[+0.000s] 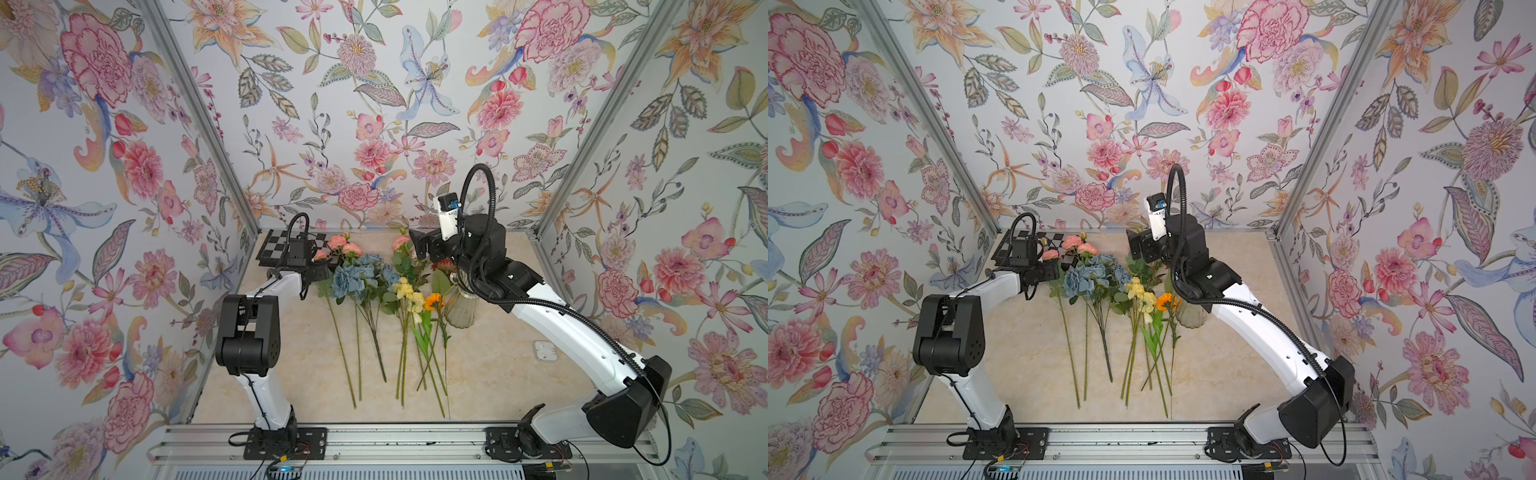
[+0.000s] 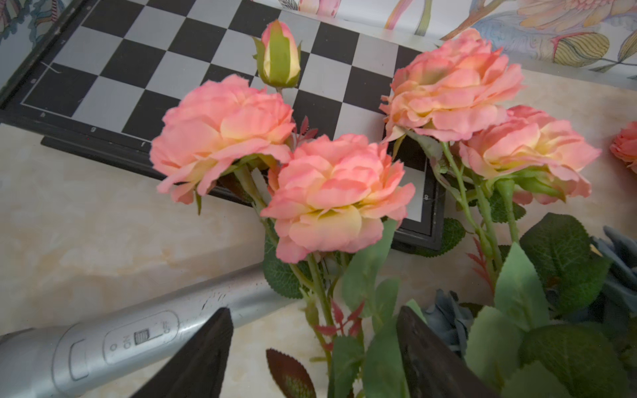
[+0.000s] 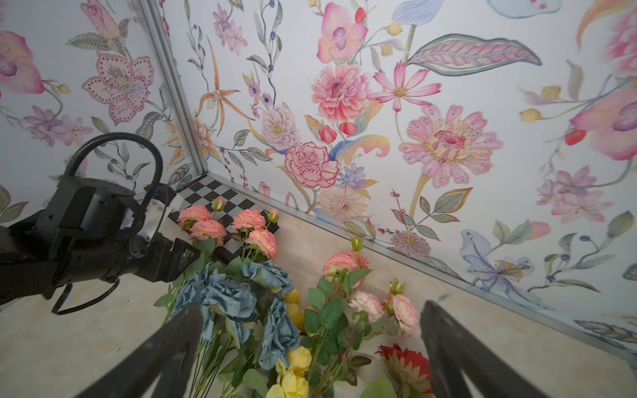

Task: Place the pink flowers into the vase
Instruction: Pick up the flower at the center of the board.

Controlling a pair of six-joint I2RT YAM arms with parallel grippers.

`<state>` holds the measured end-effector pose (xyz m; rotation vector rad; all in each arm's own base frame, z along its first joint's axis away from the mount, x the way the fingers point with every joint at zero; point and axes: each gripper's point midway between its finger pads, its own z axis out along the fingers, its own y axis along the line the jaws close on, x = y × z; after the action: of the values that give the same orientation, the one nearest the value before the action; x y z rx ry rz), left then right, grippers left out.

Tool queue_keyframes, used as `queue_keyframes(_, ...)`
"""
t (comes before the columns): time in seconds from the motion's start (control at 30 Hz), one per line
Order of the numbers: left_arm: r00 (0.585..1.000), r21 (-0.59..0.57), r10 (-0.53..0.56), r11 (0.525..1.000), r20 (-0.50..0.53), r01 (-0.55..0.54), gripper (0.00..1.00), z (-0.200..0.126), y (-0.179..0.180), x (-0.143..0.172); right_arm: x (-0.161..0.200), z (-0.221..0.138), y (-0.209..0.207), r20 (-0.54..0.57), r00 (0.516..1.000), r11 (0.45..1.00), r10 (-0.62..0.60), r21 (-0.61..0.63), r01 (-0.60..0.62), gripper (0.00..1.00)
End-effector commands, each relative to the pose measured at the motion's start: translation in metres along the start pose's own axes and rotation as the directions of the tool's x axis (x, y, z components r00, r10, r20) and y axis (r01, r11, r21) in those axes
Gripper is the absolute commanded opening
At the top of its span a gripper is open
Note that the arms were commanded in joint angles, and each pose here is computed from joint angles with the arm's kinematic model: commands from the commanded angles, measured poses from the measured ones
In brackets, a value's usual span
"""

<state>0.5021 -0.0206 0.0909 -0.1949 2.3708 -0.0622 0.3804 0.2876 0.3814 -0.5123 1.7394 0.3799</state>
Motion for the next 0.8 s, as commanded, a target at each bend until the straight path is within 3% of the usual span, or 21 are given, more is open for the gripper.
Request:
queue_keyframes(0.0, 0.997, 0.022, -0.027, 0.999, -0.074, 0.029, 0.70, 0.011, -0.002, 0.009, -0.003, 0.005, 0.023, -0.012, 1.000, 0.997, 0.023, -0.070, -0.023, 1.00)
queue_keyframes(0.33, 0.986, 0.039, -0.038, 0.998, -0.165, 0.045, 0.55, 0.033, -0.009, 0.021, 0.000, 0.010, 0.032, -0.020, 1.000, 0.997, 0.018, -0.077, -0.019, 1.00)
queue_keyframes(0.77, 0.982, 0.048, -0.045, 0.997, -0.181, 0.055, 0.19, 0.035, -0.012, 0.017, 0.007, 0.011, 0.027, -0.034, 0.999, 0.999, 0.011, -0.050, -0.013, 1.00)
